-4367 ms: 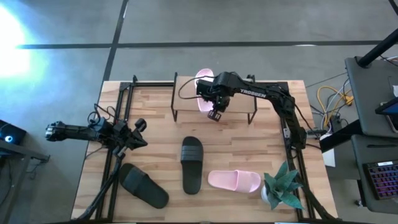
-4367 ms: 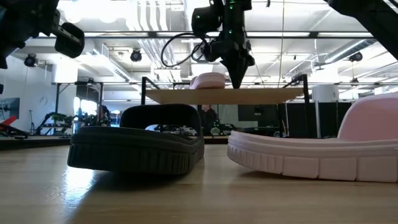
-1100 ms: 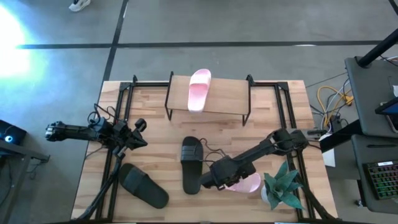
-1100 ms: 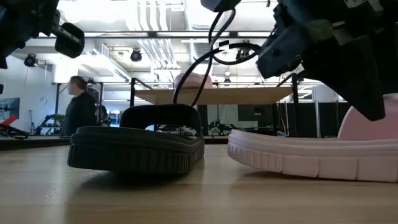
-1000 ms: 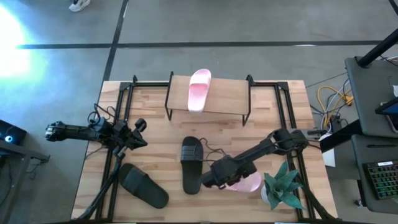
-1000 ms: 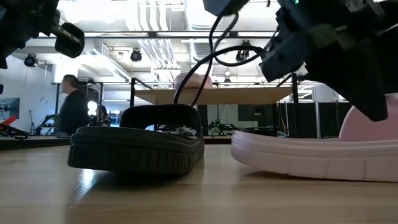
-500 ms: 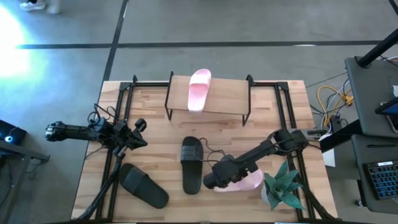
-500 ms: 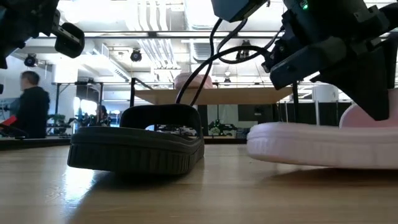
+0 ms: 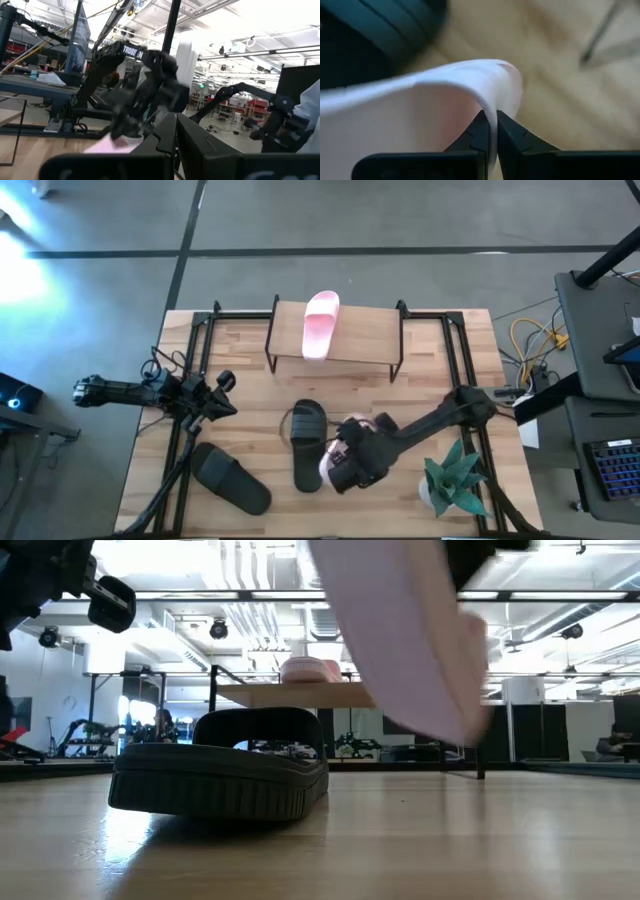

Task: Pick and place slides into the shelf
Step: Put the pink slide on the shelf

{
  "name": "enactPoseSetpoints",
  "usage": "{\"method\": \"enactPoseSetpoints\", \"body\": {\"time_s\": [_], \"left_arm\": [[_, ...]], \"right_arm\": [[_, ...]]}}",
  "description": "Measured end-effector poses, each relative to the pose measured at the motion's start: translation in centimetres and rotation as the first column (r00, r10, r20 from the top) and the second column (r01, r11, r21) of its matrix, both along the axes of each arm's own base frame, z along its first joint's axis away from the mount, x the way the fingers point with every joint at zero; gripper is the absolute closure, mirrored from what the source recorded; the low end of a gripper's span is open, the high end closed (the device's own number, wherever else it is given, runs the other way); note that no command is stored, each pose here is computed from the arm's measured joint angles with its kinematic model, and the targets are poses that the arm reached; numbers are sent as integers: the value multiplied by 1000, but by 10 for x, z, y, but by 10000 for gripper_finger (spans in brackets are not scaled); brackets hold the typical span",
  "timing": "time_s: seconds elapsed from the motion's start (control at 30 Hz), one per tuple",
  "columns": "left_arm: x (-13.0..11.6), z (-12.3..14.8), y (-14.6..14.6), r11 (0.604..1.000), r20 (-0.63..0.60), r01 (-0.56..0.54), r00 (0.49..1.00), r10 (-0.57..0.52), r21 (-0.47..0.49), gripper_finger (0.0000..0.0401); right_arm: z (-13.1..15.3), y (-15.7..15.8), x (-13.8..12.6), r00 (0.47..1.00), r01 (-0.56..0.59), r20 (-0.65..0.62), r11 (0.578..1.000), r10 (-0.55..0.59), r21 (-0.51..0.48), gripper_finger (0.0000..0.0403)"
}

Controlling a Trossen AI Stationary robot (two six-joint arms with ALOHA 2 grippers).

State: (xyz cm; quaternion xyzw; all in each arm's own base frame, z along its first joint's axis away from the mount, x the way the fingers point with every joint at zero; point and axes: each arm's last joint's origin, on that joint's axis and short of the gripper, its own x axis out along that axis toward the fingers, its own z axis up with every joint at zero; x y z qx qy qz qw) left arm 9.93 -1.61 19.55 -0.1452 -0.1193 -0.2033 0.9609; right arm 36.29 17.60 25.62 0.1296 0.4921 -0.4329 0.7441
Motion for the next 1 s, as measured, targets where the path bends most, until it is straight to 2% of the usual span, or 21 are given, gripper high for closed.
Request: {"method": "enactPoseSetpoints", "body": {"time_s": [0.1, 0.17, 0.23, 0.3, 0.37, 0.4, 0.47, 0.63, 0.77, 0.83, 1.0], "left_arm": [[0, 0, 0, 1000, 0, -1, 1000, 1, 0, 401], [0, 0, 0, 1000, 0, 0, 1000, 0, 0, 401], [0, 0, 0, 1000, 0, 0, 1000, 0, 0, 401], [0, 0, 0, 1000, -1, 0, 1000, 0, 0, 401], [0, 0, 0, 1000, 0, 0, 1000, 0, 0, 401], [0, 0, 0, 1000, 0, 0, 1000, 0, 0, 401], [0, 0, 0, 1000, 0, 0, 1000, 0, 0, 401], [0, 0, 0, 1000, -1, 0, 1000, 0, 0, 401], [0, 0, 0, 1000, -1, 0, 1000, 0, 0, 401], [0, 0, 0, 1000, -1, 0, 1000, 0, 0, 401], [0, 0, 0, 1000, 0, 0, 1000, 0, 0, 401]], "right_arm": [[28, -1, 3, 985, -156, 47, 977, 164, -142, 390], [45, -6, 6, 960, -266, 18, 931, 279, -251, 390], [62, -13, 10, 919, -386, -70, 852, 387, -354, 390], [75, -21, 14, 868, -494, -204, 743, 454, -452, 390], [88, -33, 17, 830, -556, -322, 644, 454, -526, 390], [94, -40, 19, 823, -567, -359, 616, 440, -546, 390], [106, -60, 23, 833, -553, -372, 619, 410, -557, 390], [125, -118, 24, 878, -472, -366, 680, 307, -561, 390], [137, -167, 18, 909, -394, -348, 747, 231, -535, 390], [142, -189, 14, 906, -382, -374, 760, 197, -525, 390], [143, -230, 8, 840, -445, -510, 772, 185, -453, 390]]}}
